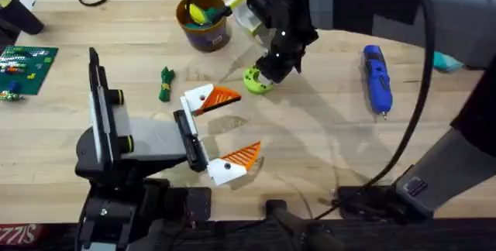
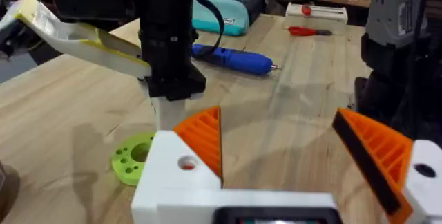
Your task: Pick up the gripper from the table and insert it into the empty holder that is missing its gripper. Then pick up a screw, insert it into the mounting hole, and use the screwdriver to tighten it. Finally, clean up the table by picking up the vegetable and placing it into the bucket.
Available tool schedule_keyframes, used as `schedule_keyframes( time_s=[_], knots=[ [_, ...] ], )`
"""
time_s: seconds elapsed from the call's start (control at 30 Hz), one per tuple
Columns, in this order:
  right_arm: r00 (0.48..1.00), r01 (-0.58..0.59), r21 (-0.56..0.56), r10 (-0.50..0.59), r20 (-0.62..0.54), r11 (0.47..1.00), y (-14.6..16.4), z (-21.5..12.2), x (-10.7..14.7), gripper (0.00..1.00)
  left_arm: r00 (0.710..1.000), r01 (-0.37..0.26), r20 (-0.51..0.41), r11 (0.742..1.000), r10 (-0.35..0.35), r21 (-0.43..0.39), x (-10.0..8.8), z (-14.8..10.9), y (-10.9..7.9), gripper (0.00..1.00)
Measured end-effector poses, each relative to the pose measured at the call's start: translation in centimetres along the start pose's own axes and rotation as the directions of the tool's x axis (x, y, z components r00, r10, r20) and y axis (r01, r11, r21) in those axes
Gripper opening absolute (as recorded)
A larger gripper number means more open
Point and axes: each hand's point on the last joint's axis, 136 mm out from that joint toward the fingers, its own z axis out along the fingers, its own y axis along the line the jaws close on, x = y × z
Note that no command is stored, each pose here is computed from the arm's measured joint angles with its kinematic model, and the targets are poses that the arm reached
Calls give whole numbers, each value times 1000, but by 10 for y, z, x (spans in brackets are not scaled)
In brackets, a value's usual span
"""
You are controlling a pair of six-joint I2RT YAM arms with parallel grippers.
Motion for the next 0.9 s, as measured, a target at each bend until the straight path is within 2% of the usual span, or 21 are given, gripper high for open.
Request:
schedule_keyframes(
  time_s=[0.5, 0.9],
  knots=[
    [1000, 0, 0, 0, 1, 1000, 0, -6, -2, 3, 1000, 0, 0, 1000, 0, 0, 0, 0, 0, 990],
    [995, 3, 16, -5, 98, 1000, -2, -60, -25, 3, 1000, 0, 0, 1000, 0, 0, 0, 0, 0, 990]
  ],
)
